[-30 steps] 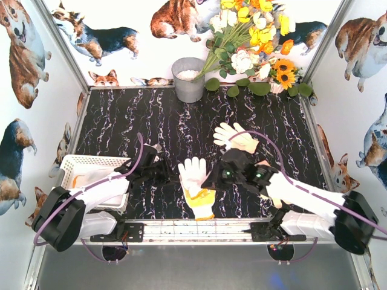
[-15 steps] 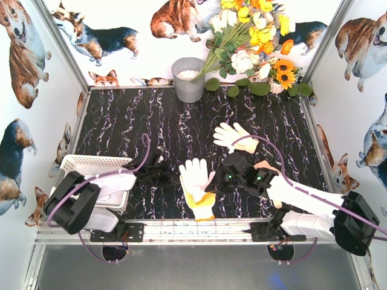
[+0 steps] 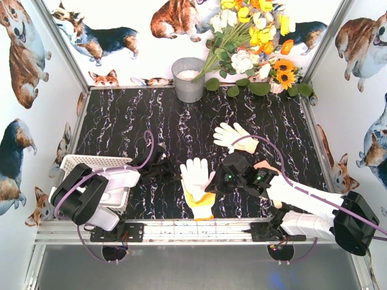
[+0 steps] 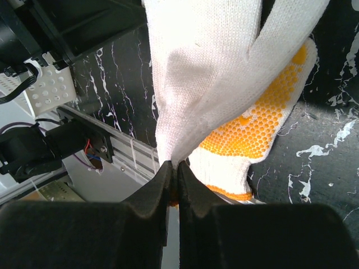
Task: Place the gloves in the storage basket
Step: Pair the glove with the glove.
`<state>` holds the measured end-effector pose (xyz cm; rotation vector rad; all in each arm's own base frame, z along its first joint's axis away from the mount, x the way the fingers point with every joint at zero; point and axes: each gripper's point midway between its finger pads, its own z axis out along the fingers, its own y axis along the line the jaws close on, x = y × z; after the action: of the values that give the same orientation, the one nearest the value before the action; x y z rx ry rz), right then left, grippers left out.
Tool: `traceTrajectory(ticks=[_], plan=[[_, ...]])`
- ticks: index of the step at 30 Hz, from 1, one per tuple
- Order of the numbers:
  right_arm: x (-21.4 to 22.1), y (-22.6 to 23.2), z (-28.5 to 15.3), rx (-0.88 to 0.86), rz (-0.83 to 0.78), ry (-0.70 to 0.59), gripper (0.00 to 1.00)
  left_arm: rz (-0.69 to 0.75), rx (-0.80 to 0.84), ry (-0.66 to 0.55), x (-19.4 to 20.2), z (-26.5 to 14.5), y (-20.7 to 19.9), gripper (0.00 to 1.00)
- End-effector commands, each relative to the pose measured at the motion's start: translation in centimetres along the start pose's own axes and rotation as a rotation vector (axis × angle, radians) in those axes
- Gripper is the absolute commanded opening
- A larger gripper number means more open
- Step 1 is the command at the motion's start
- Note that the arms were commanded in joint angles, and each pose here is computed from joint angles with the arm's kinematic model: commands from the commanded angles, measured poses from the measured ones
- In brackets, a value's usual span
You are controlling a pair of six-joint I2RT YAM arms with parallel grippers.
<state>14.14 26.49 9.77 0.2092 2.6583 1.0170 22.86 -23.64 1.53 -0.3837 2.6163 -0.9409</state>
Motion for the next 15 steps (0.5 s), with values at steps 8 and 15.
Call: traceTrajectory(ticks=[8, 15], plan=[[-1.1, 4.4, -0.9, -0.161, -0.001, -0.035, 0.08, -0.001, -0.144, -0.014, 0.4, 1.2, 3.8, 0.0], [-0.9, 5.0, -1.6, -0.187, -0.006, -0.034, 0.09, -0.009, -0.139, -0.004, 0.6, 1.7, 4.0, 0.0]])
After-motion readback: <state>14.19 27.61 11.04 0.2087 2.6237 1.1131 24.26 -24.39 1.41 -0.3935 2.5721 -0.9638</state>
